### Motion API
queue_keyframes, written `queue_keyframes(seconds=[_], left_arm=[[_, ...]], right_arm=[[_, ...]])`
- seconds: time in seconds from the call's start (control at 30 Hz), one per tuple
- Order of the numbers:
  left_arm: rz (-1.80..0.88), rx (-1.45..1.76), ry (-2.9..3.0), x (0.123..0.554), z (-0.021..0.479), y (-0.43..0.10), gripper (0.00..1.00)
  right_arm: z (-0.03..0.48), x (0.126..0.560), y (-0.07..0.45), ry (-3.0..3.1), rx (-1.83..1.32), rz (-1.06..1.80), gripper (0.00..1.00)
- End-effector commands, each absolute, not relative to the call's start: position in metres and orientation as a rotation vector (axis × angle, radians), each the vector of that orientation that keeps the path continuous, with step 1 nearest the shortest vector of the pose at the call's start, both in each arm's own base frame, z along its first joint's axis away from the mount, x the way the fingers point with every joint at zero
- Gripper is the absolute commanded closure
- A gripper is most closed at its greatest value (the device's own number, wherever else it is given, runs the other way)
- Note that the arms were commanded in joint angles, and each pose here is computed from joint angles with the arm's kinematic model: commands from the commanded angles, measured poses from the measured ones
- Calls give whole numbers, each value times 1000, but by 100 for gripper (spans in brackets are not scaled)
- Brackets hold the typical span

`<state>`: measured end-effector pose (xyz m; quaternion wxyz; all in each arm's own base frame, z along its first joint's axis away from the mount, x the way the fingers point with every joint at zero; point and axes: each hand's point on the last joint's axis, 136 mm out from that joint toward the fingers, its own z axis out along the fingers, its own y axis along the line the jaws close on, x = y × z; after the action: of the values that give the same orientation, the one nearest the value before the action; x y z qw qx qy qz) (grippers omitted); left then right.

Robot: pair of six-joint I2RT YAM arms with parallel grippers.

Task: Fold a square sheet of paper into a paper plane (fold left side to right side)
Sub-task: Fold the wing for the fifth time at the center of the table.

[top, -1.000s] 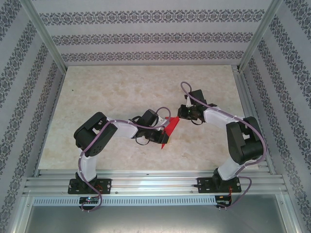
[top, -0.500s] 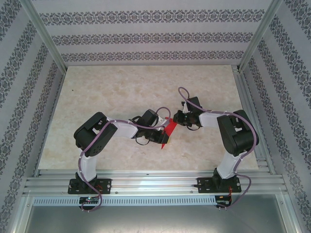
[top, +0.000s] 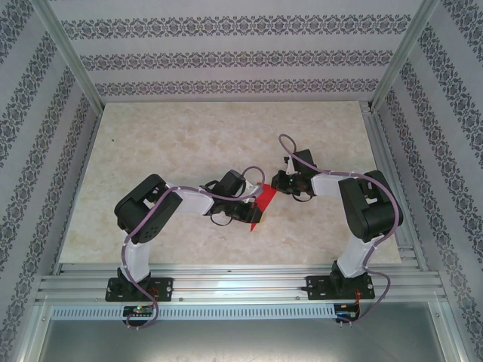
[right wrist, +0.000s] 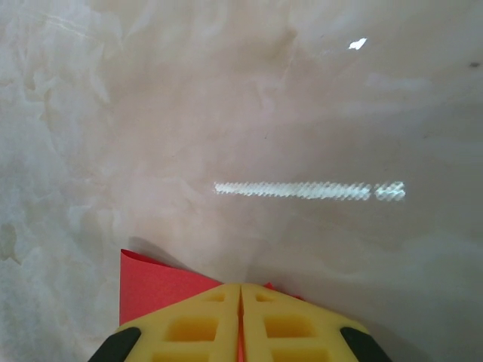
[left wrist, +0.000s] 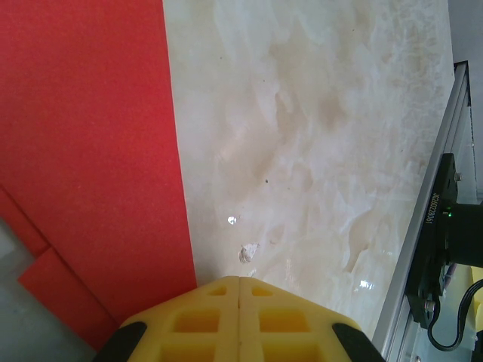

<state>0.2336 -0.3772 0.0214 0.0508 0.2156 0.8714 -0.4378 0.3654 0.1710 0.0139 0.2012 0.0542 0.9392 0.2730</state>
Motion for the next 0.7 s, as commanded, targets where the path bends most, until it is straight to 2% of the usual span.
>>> queue_keyframes(seconds=[0.0,0.2,0.33,0.67], left_arm=[[-1174,585,2930,196,-31,-343,95],[-1183,584,2919,196,-28,-344,95],[-1226,608,2867,203,-10,-353,90],[-1378,744,2547,229,120,-380,67]], right_arm=[[1,388,122,2591,234,499,90],[14,398,115,2549,252,511,90],[38,397,114,2520,232,507,85],[81,361,109,2516,238,505,68]])
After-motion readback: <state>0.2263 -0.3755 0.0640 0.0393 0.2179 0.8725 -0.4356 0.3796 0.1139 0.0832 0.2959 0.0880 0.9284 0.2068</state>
